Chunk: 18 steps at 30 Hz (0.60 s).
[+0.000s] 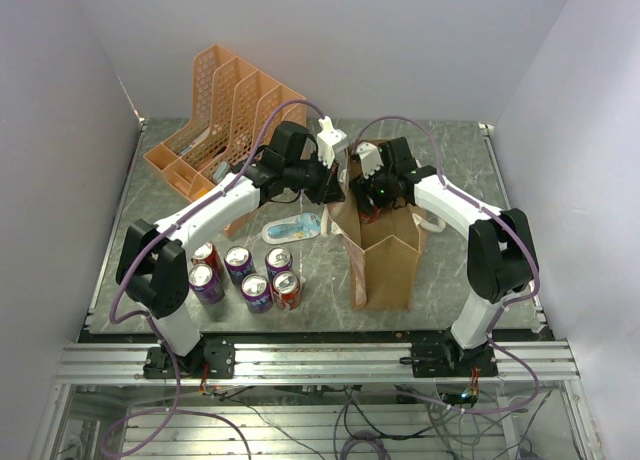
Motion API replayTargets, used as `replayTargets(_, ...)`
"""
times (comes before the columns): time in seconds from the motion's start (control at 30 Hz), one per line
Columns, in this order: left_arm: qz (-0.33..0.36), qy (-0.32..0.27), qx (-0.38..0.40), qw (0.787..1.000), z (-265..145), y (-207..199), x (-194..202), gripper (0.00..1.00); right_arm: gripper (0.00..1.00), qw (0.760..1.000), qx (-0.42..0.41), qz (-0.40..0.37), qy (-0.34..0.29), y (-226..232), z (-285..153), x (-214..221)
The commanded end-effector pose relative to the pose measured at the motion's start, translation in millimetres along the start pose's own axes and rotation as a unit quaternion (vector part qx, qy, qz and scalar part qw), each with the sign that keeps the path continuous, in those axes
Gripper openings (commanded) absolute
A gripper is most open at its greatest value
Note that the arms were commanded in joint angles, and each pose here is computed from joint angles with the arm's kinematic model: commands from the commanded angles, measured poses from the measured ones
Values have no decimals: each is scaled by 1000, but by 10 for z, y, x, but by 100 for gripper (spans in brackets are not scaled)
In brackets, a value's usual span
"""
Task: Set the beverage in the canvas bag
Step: Place the drink in the canvas bag.
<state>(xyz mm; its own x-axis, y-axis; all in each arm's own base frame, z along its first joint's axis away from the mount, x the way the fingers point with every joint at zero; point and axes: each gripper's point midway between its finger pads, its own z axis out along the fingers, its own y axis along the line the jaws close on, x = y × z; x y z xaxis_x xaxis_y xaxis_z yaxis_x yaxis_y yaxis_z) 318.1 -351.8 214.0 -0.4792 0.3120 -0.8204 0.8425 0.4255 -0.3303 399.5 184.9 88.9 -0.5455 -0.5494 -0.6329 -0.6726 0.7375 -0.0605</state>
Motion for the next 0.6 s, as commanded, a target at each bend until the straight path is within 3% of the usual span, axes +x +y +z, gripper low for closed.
replayTargets(0.0, 8, 7, 29, 1000, -11, -105, 47, 7, 47, 998, -46, 11, -44, 127, 45, -278)
replayTargets(0.17, 11, 7, 29, 999, -9, -112, 52, 7, 48, 995, -82, 15, -52, 266, 50, -316)
replayTargets(0.57, 20, 12, 28, 999, -10, -130, 95, 7, 58, 999, -48, -3, -20, 231, 213, -129)
